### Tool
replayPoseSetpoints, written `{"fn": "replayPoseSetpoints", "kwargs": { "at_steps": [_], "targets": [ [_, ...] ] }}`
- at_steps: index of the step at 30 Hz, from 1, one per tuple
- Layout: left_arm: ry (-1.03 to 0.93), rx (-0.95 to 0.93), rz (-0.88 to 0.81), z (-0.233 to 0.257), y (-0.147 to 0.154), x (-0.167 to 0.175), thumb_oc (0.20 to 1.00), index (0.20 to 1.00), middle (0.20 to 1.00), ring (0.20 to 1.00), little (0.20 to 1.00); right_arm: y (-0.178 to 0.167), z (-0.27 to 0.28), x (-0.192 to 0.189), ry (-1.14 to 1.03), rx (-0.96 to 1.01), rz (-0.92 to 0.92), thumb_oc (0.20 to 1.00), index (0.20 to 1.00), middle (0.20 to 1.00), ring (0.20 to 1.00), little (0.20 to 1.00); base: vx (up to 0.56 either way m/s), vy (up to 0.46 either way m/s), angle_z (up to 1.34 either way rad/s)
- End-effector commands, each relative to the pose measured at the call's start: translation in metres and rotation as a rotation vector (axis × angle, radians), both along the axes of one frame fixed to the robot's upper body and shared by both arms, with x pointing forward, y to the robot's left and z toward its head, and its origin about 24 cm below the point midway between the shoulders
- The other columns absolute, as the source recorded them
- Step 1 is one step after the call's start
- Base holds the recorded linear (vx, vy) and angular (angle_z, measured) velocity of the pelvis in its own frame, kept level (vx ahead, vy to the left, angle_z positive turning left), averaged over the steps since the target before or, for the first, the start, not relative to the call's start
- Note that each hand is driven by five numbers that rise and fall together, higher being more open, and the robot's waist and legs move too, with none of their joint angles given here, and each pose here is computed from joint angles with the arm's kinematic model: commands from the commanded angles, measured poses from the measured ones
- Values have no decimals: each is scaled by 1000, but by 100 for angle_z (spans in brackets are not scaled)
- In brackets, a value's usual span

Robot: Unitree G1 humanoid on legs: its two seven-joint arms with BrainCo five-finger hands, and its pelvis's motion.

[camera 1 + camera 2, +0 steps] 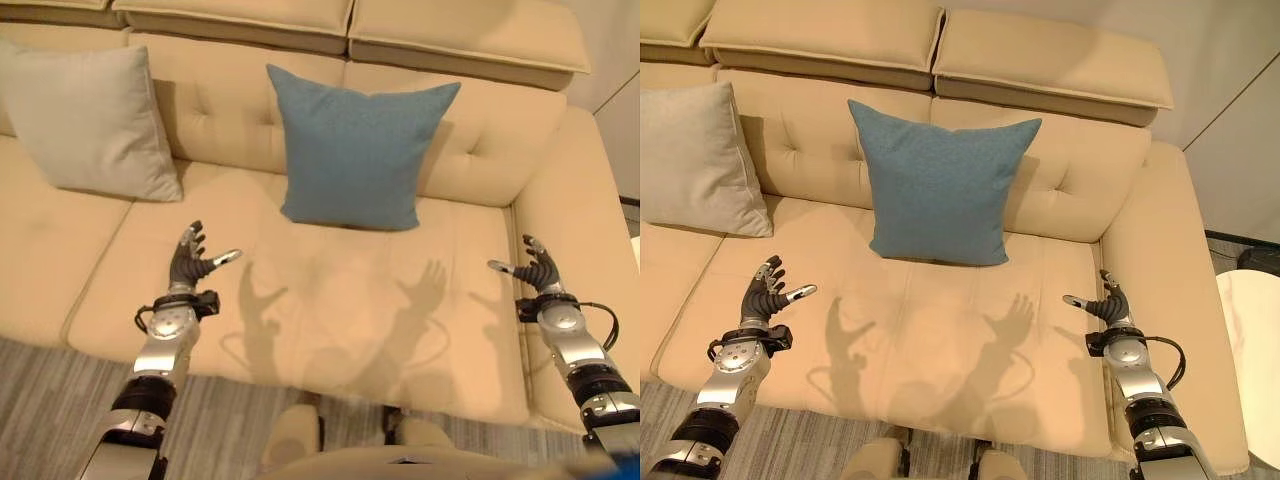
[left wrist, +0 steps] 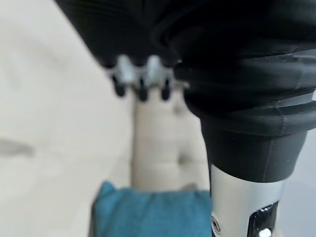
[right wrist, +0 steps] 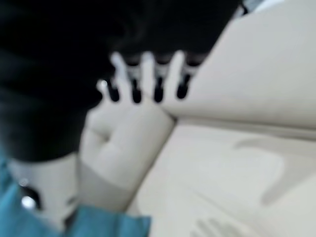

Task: Pick up all the scattered cushions and arrange them neatly on the sofa.

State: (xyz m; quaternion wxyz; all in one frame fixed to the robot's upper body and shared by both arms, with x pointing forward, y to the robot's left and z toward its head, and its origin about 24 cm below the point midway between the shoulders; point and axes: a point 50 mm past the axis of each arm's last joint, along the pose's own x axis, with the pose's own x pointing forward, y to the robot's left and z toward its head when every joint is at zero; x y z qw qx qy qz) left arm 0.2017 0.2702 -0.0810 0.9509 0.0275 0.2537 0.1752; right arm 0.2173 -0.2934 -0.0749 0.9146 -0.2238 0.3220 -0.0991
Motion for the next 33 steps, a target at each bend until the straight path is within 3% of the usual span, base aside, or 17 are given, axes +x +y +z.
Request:
{"fn": "replayPoseSetpoints", "kwargs": {
  "at_steps": [1,7,14,22,33],
  "targets": [
    [342,89,-220,-42,-9,-53,1000,1000,1000,1000,1000,7,-22,-28,162,-29,120,1000,1000,1000,1000,1000,-43,-72,27],
    [575,97,-246,-66,-12,-98,1000,1000,1000,1000,1000,18,-49,-62,325,-27,132,1000,1000,1000,1000,1000,-79,-104,18],
    [547,123,-224,-61,-6,-85,1000,1000,1000,1000,1000,4,-48,-70,339,-41,54,1000,1000,1000,1000,1000,-220,-92,33],
    [611,38,-149,-71,-11,-112,1000,1000,1000,1000,1000,-5,-54,-91,421,-41,-5,1000,1000,1000,1000,1000,-145,93,20],
    [560,44,-187,-70,-24,-91,1000,1000,1000,1000,1000,4,-56,-82,420,-41,-10,1000,1000,1000,1000,1000,-203,145,1]
  ]
}}
